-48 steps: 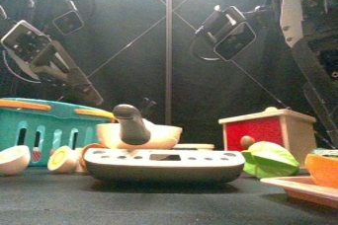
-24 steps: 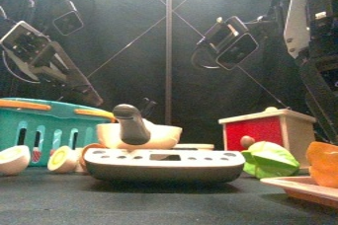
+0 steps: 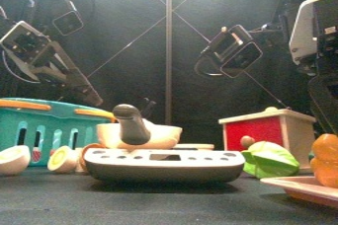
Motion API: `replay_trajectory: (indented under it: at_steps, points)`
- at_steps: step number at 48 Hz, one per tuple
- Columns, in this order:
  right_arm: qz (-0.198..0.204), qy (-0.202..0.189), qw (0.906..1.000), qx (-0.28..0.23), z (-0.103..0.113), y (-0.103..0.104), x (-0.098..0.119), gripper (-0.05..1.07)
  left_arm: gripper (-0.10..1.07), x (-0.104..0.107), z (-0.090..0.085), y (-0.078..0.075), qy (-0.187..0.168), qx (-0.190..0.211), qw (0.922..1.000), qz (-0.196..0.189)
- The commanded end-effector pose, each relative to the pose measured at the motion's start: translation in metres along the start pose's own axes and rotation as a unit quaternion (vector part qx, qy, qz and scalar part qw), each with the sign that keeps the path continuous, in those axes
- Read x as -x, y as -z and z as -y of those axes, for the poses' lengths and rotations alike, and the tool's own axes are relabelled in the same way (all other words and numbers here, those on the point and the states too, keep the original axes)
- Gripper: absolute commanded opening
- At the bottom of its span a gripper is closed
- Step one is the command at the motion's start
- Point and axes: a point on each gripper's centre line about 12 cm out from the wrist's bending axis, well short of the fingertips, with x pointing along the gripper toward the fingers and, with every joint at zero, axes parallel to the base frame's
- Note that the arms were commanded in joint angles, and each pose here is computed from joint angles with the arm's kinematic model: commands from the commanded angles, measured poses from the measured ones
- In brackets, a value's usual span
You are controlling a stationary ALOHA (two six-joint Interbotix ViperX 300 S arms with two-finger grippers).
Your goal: Grab squash half
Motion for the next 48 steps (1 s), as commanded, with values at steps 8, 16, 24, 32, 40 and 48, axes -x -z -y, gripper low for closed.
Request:
replay_trajectory:
  at_steps: [8,16,24,32,40,48]
  points:
    - [0.016,-0.025,0.9995,0.0,-0.004,-0.005,0.02,0.63,0.98,-0.001,0.0,-0.005,0.0,0.001,1.0,0.01]
    - [0.028,-0.029,0.9992,0.005,-0.003,-0.008,0.029,0.6,0.98,-0.001,0.0,-0.006,0.0,0.001,0.9999,0.011]
    - [0.037,-0.044,0.9984,0.004,-0.005,-0.01,0.041,0.6,0.98,-0.001,0.0,-0.006,0.0,0.001,0.9999,0.011]
    - [0.036,-0.042,0.9984,0.004,-0.004,-0.01,0.044,0.6,0.98,-0.001,0.0,-0.006,0.0,0.001,0.9999,0.011]
    - [0.037,-0.04,0.9985,0.004,-0.004,-0.01,0.043,0.6,0.98,-0.001,0.0,-0.006,0.0,0.001,0.9999,0.011]
    - [0.043,-0.034,0.9984,0.011,-0.001,-0.011,0.042,0.6,0.98,-0.001,0.0,-0.006,0.0,0.001,0.9999,0.011]
